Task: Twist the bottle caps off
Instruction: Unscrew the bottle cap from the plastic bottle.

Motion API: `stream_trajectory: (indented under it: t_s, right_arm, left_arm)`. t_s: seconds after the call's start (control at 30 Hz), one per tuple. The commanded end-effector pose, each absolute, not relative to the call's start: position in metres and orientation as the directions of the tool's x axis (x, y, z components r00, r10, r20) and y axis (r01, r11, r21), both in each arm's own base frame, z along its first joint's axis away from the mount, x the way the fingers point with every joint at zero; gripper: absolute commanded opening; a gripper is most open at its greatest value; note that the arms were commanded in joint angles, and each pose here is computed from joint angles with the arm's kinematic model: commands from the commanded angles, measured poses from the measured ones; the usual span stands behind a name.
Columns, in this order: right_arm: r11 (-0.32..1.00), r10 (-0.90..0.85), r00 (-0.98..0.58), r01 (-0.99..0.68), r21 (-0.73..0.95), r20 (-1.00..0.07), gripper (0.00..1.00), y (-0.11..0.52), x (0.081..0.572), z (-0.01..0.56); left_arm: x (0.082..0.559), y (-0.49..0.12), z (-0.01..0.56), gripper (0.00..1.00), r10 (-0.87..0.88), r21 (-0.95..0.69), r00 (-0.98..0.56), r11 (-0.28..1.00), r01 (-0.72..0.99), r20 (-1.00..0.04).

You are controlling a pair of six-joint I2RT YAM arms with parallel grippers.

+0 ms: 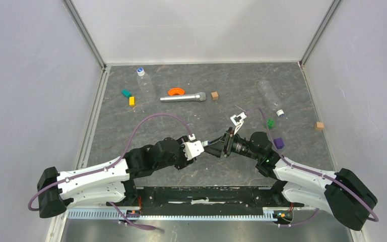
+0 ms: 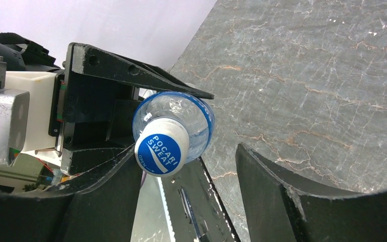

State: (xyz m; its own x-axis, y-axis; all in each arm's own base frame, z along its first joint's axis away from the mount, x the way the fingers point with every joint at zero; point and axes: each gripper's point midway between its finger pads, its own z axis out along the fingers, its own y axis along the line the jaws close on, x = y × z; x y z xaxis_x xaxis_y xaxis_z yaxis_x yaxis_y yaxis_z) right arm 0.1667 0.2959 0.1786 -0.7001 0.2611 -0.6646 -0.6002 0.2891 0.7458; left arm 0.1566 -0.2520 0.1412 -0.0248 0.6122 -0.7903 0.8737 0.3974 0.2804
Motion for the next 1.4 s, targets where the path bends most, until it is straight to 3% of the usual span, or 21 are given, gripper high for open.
stream_trajectory:
  t_s: [0.0, 0.5, 0.87, 1.1, 1.37]
  right_arm:
    - [0.302, 0.295, -0.718, -0.556, 0.774, -0.631, 0.7, 0.292, 0.172, 0.167]
    - [0.31, 0.294, -0.723, -0.547, 0.778, -0.626, 0.7, 0.287, 0.173, 0.159]
    - [0.078, 0.209, -0.63, -0.752, 0.655, -0.748, 0.77, 0.294, 0.135, 0.21]
    - [0.159, 0.213, -0.564, -0.786, 0.598, -0.798, 0.78, 0.29, 0.146, 0.22]
    - [0.248, 0.279, -0.565, -0.738, 0.627, -0.776, 0.78, 0.29, 0.169, 0.225]
  left_arm:
    - [0.161, -0.261, 0.17, 0.04, 0.526, 0.272, 0.005, 0.431, 0.86, -0.85]
    - [0.16, -0.257, 0.172, 0.04, 0.516, 0.272, 0.005, 0.443, 0.854, -0.857]
    - [0.163, -0.256, 0.164, 0.04, 0.542, 0.28, -0.007, 0.445, 0.851, -0.841]
    - [0.163, -0.259, 0.158, 0.04, 0.558, 0.28, -0.01, 0.432, 0.857, -0.83]
    - [0.161, -0.261, 0.159, 0.04, 0.56, 0.271, -0.014, 0.422, 0.865, -0.828]
